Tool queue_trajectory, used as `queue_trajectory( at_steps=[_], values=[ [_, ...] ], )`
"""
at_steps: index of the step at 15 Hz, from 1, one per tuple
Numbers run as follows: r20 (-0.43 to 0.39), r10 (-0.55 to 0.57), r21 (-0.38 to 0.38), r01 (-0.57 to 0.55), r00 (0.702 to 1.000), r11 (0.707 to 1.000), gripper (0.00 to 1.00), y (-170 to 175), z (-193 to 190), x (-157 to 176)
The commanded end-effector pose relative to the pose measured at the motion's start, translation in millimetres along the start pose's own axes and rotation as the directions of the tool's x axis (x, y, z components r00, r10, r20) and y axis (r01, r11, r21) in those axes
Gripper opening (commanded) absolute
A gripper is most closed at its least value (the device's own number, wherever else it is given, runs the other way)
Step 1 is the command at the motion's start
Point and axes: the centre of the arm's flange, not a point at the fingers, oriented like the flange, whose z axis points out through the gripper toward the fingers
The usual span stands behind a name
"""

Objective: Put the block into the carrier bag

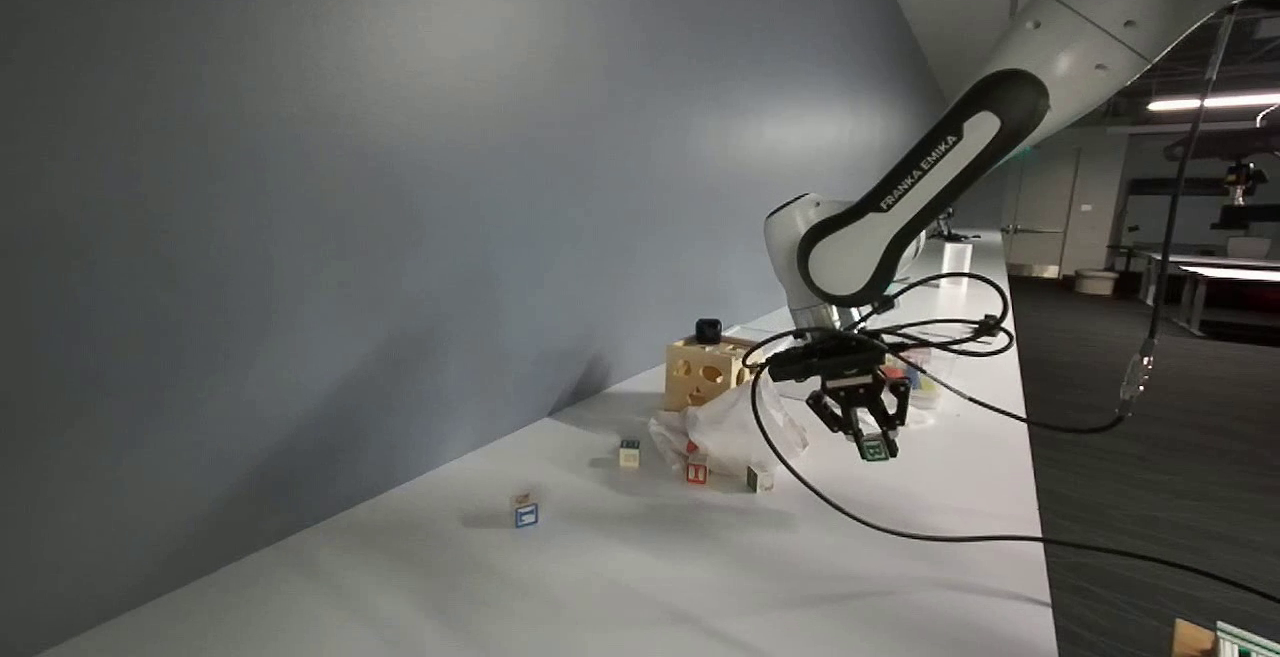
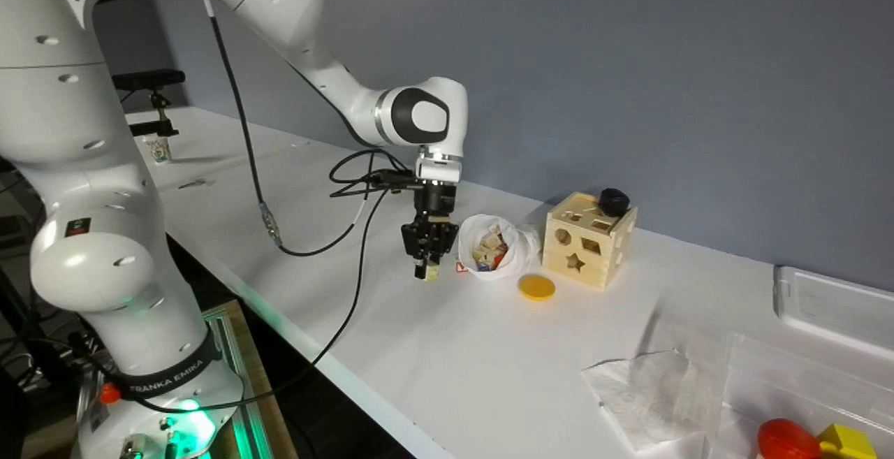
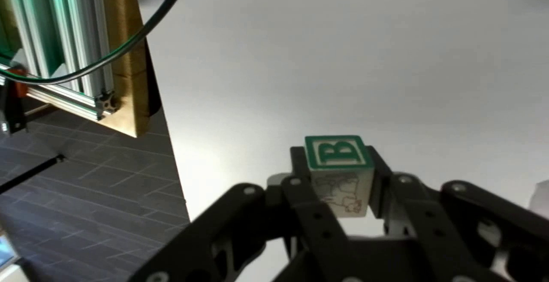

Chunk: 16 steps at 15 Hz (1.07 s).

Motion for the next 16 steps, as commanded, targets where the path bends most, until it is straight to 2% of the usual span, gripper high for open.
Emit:
queue_trajectory(
  at_steps=[1,3,6,10,12,14,15,16],
  values=[
    [-0.048,0.085,-0.094,-0.089,0.995,0.992,0.09,-9.1,-2.7,19.5],
    [-0.085,0.131,-0.085,-0.138,0.988,0.987,0.09,-10.7,-6.5,25.7],
    [-0.198,0.194,0.005,-0.197,0.961,0.98,0.09,-22.6,-20.6,28.4],
    [-0.274,0.256,0.218,-0.199,0.927,0.955,0.09,-38.6,-43.1,23.1],
    [-0.268,0.268,0.333,-0.172,0.925,0.927,0.09,-49.0,-50.2,17.0],
    [-0.247,0.281,0.442,-0.15,0.927,0.884,0.09,-58.4,-58.3,11.0],
    [-0.226,0.281,0.495,-0.139,0.933,0.858,0.59,-60.2,-62.9,9.0],
    [-0.207,0.265,0.542,-0.115,0.942,0.832,0.61,-61.7,-66.7,7.4]
  ],
)
